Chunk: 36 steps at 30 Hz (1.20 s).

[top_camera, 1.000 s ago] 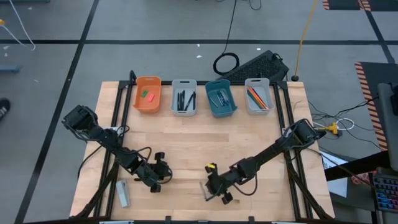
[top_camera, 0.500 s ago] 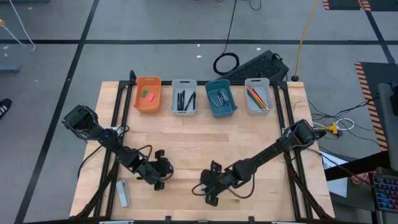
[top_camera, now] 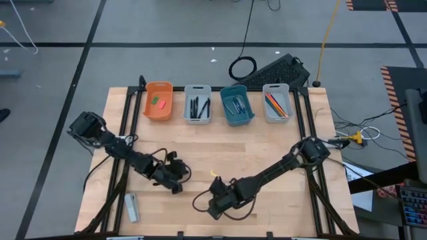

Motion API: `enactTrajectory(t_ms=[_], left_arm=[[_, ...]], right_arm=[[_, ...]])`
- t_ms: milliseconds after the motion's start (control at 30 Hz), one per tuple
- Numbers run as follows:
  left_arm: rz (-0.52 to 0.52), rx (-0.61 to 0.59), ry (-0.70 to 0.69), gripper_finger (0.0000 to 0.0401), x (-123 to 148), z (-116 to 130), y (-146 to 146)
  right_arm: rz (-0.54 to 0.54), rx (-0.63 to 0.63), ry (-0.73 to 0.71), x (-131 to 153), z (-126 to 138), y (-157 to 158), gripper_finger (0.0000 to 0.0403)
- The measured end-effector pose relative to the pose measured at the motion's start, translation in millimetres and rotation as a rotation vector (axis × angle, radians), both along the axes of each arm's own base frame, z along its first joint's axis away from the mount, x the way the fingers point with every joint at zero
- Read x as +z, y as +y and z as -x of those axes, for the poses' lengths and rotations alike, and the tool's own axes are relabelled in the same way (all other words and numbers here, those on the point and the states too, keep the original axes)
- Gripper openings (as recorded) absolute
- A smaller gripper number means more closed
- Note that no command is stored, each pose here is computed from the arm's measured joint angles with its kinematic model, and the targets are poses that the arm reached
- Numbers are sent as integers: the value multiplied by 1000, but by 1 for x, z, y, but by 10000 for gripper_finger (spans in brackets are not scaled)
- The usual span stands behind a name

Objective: Sort crayons/erasers/pens/pencils in bins
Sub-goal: Put the gray crayon into the blue bin

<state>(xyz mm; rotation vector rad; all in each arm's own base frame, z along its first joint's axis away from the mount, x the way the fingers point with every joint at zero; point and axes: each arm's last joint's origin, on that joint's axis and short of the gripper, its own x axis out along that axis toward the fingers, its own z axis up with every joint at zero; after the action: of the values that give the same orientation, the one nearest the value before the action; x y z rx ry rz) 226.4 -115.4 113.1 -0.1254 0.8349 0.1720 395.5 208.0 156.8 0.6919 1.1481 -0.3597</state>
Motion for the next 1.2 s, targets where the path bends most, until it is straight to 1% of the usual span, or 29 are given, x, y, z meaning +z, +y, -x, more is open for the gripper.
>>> enactTrajectory(t_ms=[100, 233, 367, 533, 667, 767, 900, 1000, 1100, 1200], left_arm=[[-3, 16, 1, 14, 0, -2, 4], [-6, 20, 3, 12, 0, -2, 5], [-5, 19, 2, 3, 0, -2, 5], [-26, 18, -1, 15, 0, -3, 6], [-29, 25, 0, 8, 0, -3, 7], [-30, 25, 2, 3, 0, -3, 7], [-40, 29, 25, 13, -2, -1, 8], [-56, 47, 37, 14, -3, 1, 10], [-75, 63, 40, 4, -3, 1, 11], [-87, 73, 41, 6, -3, 2, 11]], right_arm=[[29, -68, 18, -1, -1, -1, 134], [20, -122, 28, -11, -3, 0, 134], [12, -137, 24, -17, -4, 3, 134], [28, -142, 39, -17, -2, 1, 134], [48, -160, 50, -20, -5, -4, 134], [36, -159, 74, -26, -7, -7, 134], [41, -162, 125, -28, -5, -12, 134], [46, -167, 138, -24, -3, -15, 134], [55, -171, 159, -18, 0, -19, 134], [67, -187, 204, -13, 5, -24, 134]])
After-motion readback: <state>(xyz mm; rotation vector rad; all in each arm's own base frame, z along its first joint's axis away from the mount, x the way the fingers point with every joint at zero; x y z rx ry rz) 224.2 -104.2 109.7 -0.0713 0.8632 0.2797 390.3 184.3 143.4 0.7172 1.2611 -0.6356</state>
